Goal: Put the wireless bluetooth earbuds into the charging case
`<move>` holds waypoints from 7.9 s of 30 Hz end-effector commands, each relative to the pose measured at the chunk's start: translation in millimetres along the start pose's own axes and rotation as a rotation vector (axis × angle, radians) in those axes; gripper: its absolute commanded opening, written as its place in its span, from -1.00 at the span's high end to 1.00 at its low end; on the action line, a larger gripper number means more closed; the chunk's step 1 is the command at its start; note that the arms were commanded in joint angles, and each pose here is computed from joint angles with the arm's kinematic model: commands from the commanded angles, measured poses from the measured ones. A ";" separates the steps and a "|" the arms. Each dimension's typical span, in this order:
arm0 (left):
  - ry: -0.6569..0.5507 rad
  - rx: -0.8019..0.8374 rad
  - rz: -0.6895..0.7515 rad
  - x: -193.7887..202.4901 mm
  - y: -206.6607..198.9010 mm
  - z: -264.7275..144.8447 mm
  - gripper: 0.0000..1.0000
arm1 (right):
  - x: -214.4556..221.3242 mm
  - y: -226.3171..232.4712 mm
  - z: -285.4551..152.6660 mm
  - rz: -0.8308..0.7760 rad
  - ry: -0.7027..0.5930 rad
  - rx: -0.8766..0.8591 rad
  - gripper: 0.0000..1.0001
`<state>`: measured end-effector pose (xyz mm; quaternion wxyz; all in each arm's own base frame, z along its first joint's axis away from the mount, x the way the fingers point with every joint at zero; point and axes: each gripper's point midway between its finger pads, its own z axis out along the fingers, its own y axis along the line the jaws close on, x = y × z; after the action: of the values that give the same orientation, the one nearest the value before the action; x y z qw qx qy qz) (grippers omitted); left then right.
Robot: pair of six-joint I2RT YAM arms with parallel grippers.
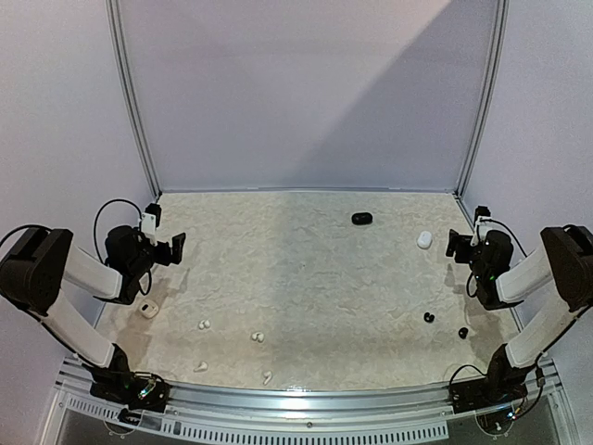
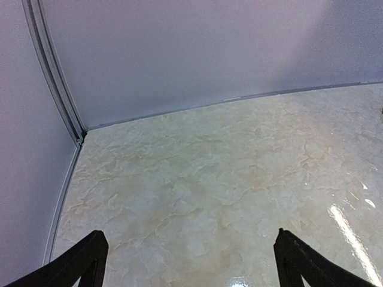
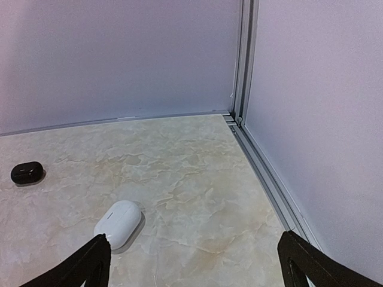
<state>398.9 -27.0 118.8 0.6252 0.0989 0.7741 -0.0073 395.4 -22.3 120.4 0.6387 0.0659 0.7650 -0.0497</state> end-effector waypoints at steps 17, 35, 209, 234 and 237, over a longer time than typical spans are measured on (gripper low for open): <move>-0.051 -0.103 -0.039 -29.9 21.2 -19.8 -0.99 | -69.7 9.7 3.2 0.060 0.020 -0.057 -0.98; 0.971 1.203 1.000 45.9 -29.9 -222.7 -0.87 | -141.6 216.5 -47.6 -0.041 0.056 -0.636 -0.98; -0.421 1.278 0.264 -257.0 -292.6 -177.1 1.00 | -237.4 460.8 -244.4 -0.044 -0.070 -1.484 -0.10; -0.257 1.248 0.212 -223.7 -290.0 -167.0 1.00 | -216.9 468.4 -230.3 -0.081 0.088 -1.458 -0.11; -0.208 1.216 0.149 -213.2 -288.9 -158.0 1.00 | -229.4 471.8 -237.6 -0.060 0.072 -1.503 -0.26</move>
<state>242.4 -318.8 328.8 0.5378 0.5367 0.5272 -0.3805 278.1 468.9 388.1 0.4967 -0.4079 0.6135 0.4588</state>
